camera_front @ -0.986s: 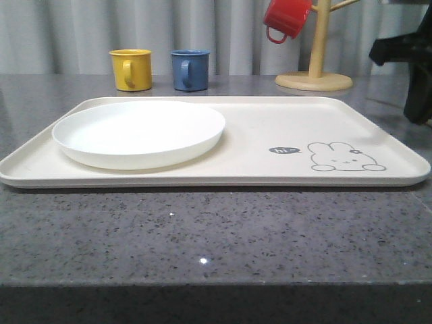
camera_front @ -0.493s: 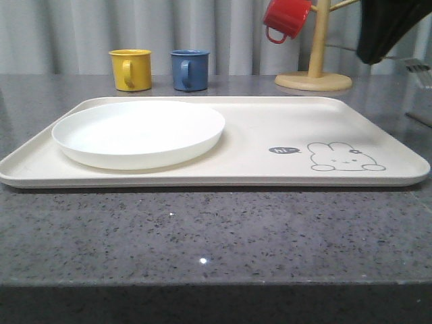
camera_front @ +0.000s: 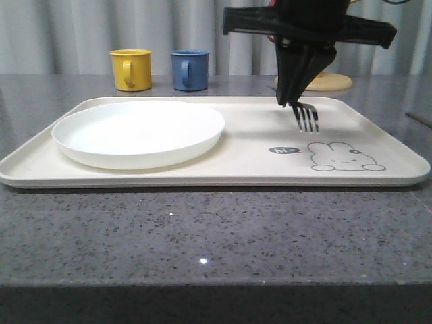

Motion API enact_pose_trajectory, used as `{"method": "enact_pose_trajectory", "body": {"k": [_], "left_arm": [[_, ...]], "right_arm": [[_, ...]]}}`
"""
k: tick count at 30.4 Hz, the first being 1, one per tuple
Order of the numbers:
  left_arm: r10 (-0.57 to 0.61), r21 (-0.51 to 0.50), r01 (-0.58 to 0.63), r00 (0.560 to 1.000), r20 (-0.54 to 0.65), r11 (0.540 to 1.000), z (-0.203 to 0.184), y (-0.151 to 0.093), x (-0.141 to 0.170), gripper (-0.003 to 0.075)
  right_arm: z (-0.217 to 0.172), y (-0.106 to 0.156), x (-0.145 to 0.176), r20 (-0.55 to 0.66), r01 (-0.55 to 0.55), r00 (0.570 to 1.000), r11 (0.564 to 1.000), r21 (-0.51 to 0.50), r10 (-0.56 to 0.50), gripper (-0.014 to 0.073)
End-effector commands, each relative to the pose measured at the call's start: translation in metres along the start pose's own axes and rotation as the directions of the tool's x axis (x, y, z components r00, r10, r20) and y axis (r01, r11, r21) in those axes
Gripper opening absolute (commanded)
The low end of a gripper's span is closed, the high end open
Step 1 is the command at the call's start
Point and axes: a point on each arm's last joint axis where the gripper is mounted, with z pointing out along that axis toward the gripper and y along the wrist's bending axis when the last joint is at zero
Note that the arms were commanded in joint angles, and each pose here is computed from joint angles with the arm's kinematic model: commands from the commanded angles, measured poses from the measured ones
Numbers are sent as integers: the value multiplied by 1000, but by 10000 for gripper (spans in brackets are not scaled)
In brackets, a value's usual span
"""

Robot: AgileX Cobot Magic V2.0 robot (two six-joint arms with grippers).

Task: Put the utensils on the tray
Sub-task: 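Carry the fork with the right gripper and lower it beside the plate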

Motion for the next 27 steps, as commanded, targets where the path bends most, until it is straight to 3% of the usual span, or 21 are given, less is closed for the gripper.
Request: {"method": "enact_pose_trajectory", "body": {"k": [1, 16, 19, 27], "left_arm": [[-20, -13, 21, 995, 102, 1000, -2, 2, -16, -18], [-20, -13, 21, 995, 102, 1000, -2, 2, -16, -18], [-20, -13, 21, 995, 102, 1000, -2, 2, -16, -18], [-20, -13, 21, 995, 102, 1000, -2, 2, -16, -18]], "right_arm": [[-19, 8, -11, 93, -30, 995, 996, -89, 39, -25], [7, 9, -8, 19, -43, 999, 997, -57, 44, -12], [8, 9, -7, 14, -47, 999, 997, -60, 48, 53], [-8, 13, -15, 20, -47, 999, 997, -63, 49, 346]]}}
